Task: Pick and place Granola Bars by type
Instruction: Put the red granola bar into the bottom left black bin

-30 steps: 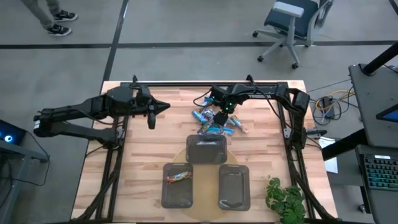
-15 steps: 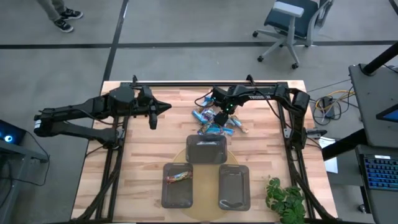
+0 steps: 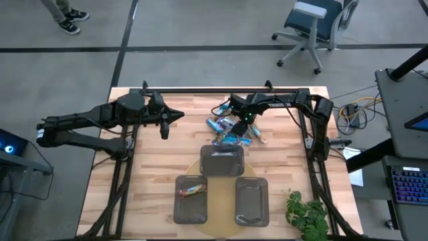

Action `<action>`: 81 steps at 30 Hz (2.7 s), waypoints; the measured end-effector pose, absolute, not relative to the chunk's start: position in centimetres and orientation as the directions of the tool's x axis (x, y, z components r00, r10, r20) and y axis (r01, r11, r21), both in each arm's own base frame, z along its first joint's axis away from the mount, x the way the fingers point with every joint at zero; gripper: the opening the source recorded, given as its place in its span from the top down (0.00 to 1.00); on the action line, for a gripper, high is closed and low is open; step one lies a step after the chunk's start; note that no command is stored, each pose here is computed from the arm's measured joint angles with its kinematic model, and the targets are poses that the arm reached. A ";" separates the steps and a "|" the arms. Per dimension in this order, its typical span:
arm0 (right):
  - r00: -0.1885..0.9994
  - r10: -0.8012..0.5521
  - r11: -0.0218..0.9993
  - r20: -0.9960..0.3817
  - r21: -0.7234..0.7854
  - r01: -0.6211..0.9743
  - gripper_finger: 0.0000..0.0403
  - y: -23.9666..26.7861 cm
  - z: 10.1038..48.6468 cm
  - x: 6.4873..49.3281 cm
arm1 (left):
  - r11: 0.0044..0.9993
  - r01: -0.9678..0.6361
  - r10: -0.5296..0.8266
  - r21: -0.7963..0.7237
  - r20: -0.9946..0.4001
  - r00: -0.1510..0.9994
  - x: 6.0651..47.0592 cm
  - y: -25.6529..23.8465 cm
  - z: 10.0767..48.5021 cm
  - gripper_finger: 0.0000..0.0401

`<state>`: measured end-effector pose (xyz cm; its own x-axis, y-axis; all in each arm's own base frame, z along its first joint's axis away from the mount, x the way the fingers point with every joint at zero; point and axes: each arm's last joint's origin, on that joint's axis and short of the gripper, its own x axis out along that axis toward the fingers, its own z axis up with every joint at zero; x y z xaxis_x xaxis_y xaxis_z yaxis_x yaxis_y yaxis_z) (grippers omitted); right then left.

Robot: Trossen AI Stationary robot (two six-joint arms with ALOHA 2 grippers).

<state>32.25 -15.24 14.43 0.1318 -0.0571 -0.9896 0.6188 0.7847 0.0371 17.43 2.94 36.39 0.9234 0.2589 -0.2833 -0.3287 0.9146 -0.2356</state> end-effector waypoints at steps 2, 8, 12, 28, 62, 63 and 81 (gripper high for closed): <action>0.132 -0.057 0.785 -0.990 0.038 0.619 0.70 -15.2 14.4 32.2 | 0.914 -0.329 0.259 -0.235 -0.283 0.923 17.4 2.9 36.4 1.00; 0.143 -0.060 0.783 -0.988 0.042 0.620 0.82 -15.3 14.4 32.3 | 0.915 -0.328 0.259 -0.236 -0.281 0.924 17.4 2.9 36.4 1.00; 0.146 -0.060 0.785 -0.988 0.044 0.618 0.87 -15.3 14.4 32.4 | 0.915 -0.328 0.259 -0.236 -0.281 0.924 17.4 2.9 36.4 1.00; 0.146 -0.061 0.785 -0.987 0.043 0.618 0.89 -15.4 14.6 32.3 | 0.915 -0.328 0.259 -0.237 -0.279 0.925 17.4 2.9 36.5 1.00; 0.592 -0.005 0.926 -0.806 0.220 0.308 0.93 -14.6 33.1 34.7 | 0.927 -0.324 0.257 -0.186 -0.312 0.915 13.0 2.3 36.8 1.00; 0.619 0.006 0.931 -0.786 0.230 0.282 0.93 -14.2 33.9 34.6 | 0.927 -0.324 0.256 -0.187 -0.312 0.915 12.7 2.2 36.8 1.00; 0.881 0.186 0.972 -0.435 0.209 -0.102 0.93 -5.5 44.2 35.2 | 0.927 -0.322 0.276 -0.195 -0.231 0.933 9.1 1.8 37.6 1.00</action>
<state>35.24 -5.52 44.20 0.8810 0.1861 -0.4351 -0.1020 0.9725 0.2094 9.13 1.75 37.56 0.9330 0.2756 -0.2313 -0.3219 0.9266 -0.1945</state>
